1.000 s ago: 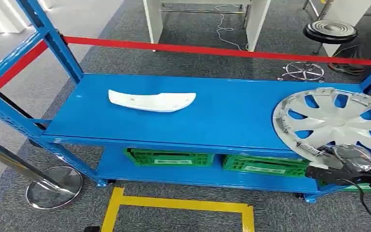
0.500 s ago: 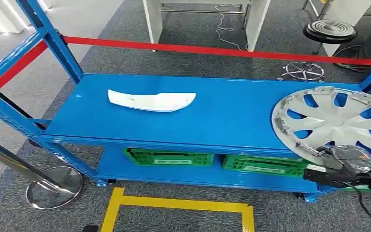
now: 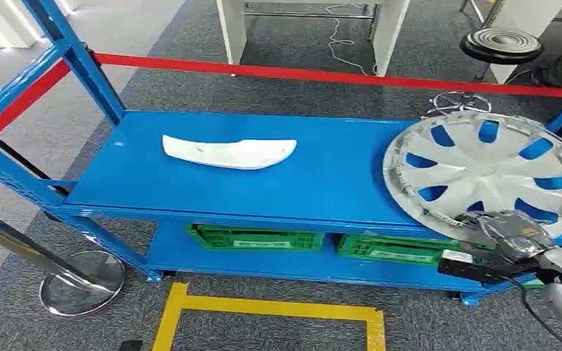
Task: Take the parts from the cabinet and place them on the table.
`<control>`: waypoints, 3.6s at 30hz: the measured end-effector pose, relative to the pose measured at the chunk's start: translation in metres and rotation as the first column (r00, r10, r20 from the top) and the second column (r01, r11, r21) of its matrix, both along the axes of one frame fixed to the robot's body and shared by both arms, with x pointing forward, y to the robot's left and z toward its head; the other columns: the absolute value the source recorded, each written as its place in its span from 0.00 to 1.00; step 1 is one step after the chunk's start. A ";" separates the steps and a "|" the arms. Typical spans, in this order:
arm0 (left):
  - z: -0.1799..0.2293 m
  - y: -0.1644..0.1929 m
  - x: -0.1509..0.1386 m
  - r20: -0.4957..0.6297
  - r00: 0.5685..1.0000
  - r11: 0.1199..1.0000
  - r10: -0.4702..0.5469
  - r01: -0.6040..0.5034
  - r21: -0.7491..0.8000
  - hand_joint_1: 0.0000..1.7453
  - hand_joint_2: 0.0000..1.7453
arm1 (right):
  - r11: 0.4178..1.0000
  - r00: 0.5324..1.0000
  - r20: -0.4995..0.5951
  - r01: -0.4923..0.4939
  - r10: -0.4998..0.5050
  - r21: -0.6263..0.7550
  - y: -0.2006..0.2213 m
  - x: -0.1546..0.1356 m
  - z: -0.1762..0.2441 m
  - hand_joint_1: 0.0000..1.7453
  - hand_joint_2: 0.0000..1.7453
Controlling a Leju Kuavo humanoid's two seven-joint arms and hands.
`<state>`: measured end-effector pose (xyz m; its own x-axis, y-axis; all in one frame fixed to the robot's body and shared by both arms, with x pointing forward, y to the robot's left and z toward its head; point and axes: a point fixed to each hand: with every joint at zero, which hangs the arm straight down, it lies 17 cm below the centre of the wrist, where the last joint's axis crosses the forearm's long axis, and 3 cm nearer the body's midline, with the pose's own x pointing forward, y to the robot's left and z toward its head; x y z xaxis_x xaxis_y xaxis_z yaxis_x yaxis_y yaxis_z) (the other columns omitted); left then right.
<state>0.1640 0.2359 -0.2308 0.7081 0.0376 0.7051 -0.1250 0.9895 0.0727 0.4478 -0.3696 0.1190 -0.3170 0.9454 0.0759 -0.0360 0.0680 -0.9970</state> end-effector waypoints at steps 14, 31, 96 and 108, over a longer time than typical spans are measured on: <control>-0.007 0.012 -0.006 -0.061 0.998 0.997 0.027 -0.022 0.074 0.00 1.00 | 0.991 0.957 0.264 -0.104 0.123 -0.085 0.068 0.039 0.092 1.00 1.00; -0.011 0.020 -0.011 -0.112 0.992 0.992 0.054 -0.041 0.117 0.00 1.00 | 0.982 0.831 0.526 -0.132 0.182 -0.131 0.123 0.035 0.164 1.00 1.00; -0.015 0.057 -0.017 -0.145 0.973 0.971 0.177 -0.149 0.185 0.00 1.00 | 0.938 0.616 0.787 -0.251 -0.036 0.239 0.139 -0.070 0.232 1.00 1.00; -0.015 0.055 -0.018 -0.147 0.974 0.973 0.170 -0.142 0.184 0.00 1.00 | 0.930 0.636 0.770 -0.253 -0.048 0.266 0.136 -0.069 0.230 1.00 1.00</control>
